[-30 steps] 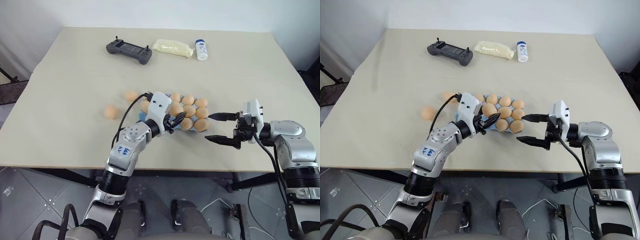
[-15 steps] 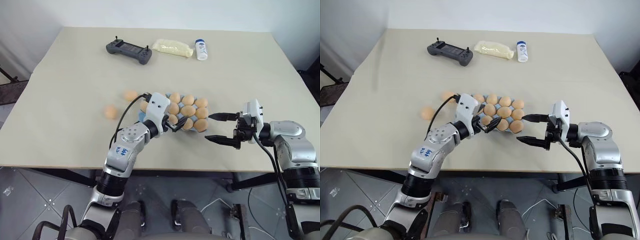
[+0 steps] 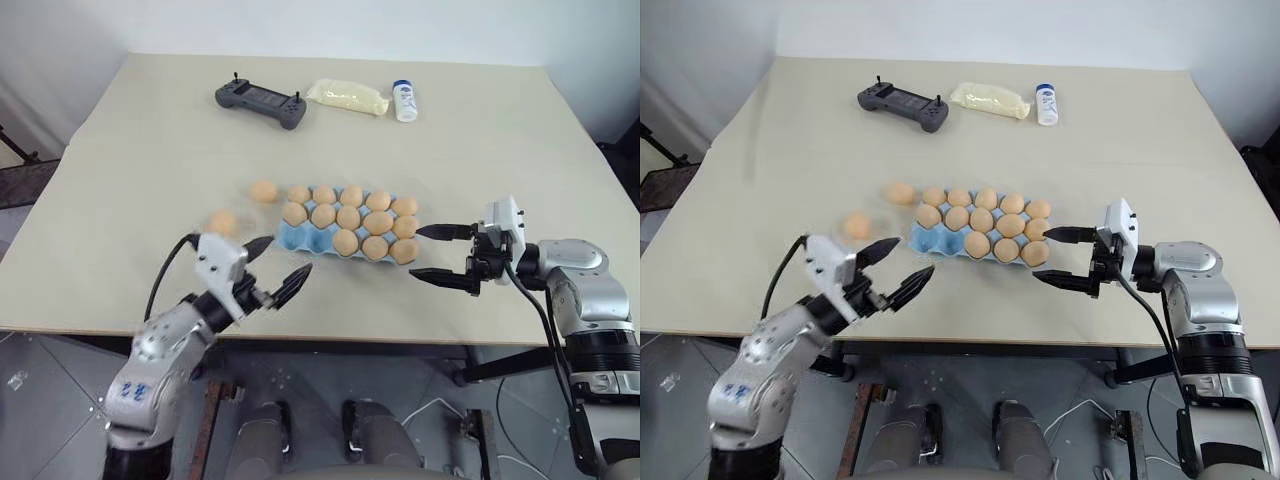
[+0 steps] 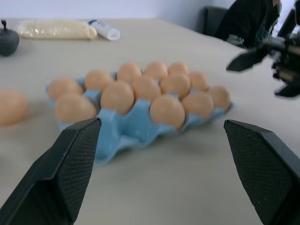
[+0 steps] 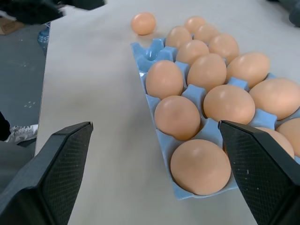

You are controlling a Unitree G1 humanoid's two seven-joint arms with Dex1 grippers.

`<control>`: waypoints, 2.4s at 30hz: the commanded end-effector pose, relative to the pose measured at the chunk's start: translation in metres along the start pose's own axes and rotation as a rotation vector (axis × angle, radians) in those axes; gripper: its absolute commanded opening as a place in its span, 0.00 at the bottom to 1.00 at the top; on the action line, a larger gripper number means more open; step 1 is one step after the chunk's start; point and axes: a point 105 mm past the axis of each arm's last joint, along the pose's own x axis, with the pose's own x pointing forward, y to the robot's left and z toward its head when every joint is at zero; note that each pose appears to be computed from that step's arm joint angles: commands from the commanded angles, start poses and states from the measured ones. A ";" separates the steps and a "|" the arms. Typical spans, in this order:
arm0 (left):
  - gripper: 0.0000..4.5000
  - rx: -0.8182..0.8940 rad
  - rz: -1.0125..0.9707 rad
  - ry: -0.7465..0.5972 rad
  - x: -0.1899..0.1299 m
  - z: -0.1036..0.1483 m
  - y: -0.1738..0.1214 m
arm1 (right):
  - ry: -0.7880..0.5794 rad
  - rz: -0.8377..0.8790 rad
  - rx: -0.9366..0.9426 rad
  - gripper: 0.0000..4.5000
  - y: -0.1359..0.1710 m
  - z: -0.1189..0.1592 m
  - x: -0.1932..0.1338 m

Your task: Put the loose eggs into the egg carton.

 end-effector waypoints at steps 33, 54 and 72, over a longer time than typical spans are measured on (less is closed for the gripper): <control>0.99 0.100 0.454 -0.108 -0.006 0.030 0.127 | -0.038 0.049 -0.062 1.00 -0.008 0.016 0.007; 0.95 -0.038 0.484 0.197 0.040 -0.009 0.144 | -0.042 0.043 -0.067 1.00 -0.005 0.017 0.004; 0.36 0.091 0.234 -0.037 0.061 0.072 0.094 | -0.093 0.034 -0.074 1.00 -0.007 0.021 0.006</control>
